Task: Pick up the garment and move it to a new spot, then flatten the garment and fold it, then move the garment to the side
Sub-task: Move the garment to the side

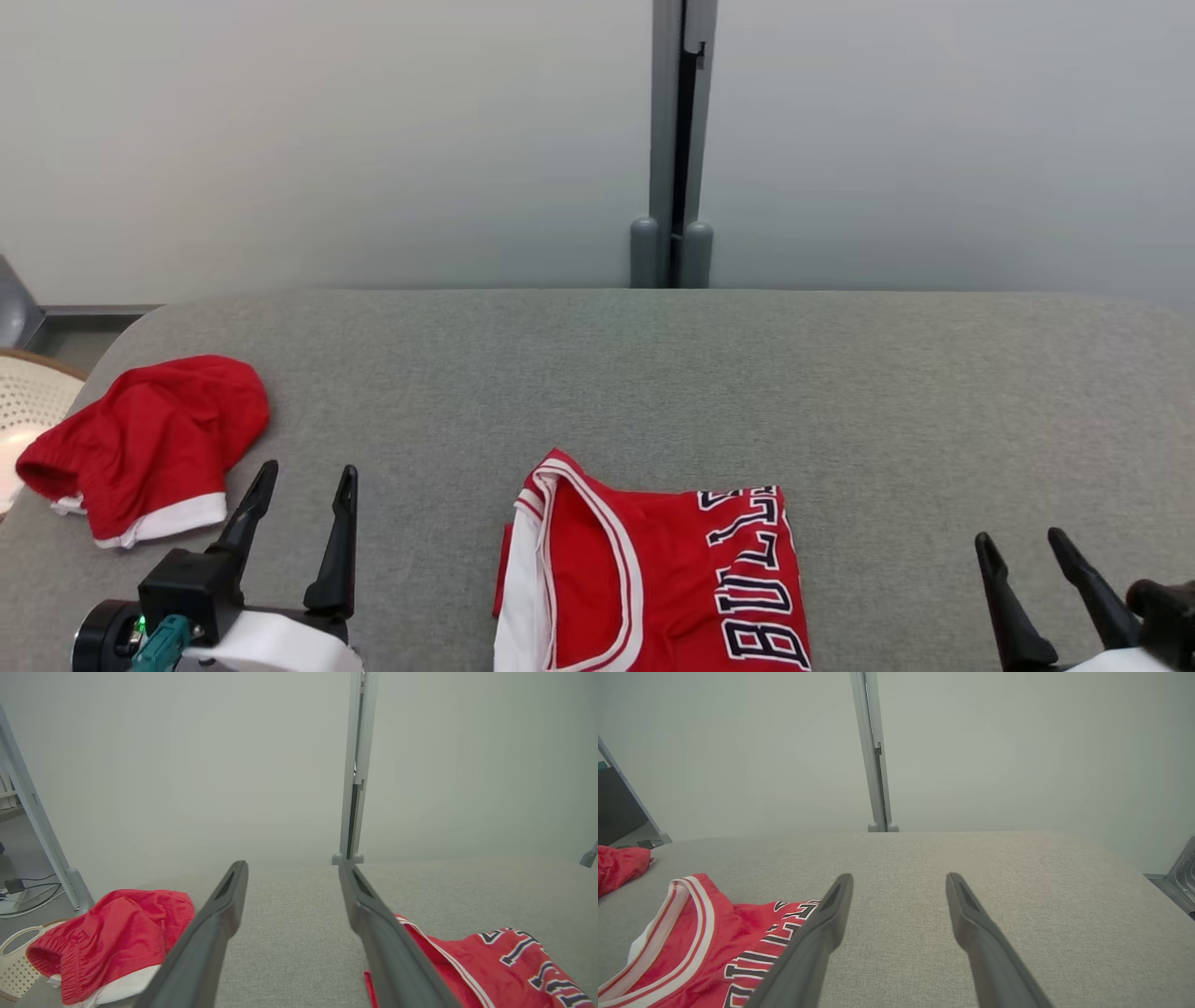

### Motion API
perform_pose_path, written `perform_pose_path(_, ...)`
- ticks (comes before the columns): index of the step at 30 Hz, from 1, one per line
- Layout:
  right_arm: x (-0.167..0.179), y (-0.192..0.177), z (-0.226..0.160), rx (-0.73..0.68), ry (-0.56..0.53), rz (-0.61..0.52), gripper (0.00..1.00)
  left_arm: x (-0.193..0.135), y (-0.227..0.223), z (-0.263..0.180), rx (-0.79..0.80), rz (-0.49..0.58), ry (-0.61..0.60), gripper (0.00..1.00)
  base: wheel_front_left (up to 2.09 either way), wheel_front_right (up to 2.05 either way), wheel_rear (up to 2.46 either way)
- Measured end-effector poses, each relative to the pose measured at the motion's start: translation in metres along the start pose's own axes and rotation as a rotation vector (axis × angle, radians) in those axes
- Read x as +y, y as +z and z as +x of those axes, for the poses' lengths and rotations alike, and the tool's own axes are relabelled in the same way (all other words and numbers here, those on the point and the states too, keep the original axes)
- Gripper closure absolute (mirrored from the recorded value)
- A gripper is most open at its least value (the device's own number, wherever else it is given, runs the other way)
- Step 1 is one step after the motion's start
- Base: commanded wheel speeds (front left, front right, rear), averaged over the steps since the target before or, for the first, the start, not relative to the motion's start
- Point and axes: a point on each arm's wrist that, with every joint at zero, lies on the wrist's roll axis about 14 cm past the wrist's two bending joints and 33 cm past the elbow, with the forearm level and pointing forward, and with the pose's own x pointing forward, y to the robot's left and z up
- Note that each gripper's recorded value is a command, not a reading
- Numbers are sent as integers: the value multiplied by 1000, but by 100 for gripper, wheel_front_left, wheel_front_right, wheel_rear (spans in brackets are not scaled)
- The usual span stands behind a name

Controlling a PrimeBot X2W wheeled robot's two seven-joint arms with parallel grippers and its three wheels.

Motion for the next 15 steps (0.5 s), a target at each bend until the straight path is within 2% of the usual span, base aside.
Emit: perform_pose_path(15, 78, -112, 59, 375, 272, 35, 0, 22, 21, 15, -93, -14, 95, 0, 0, 0, 0)
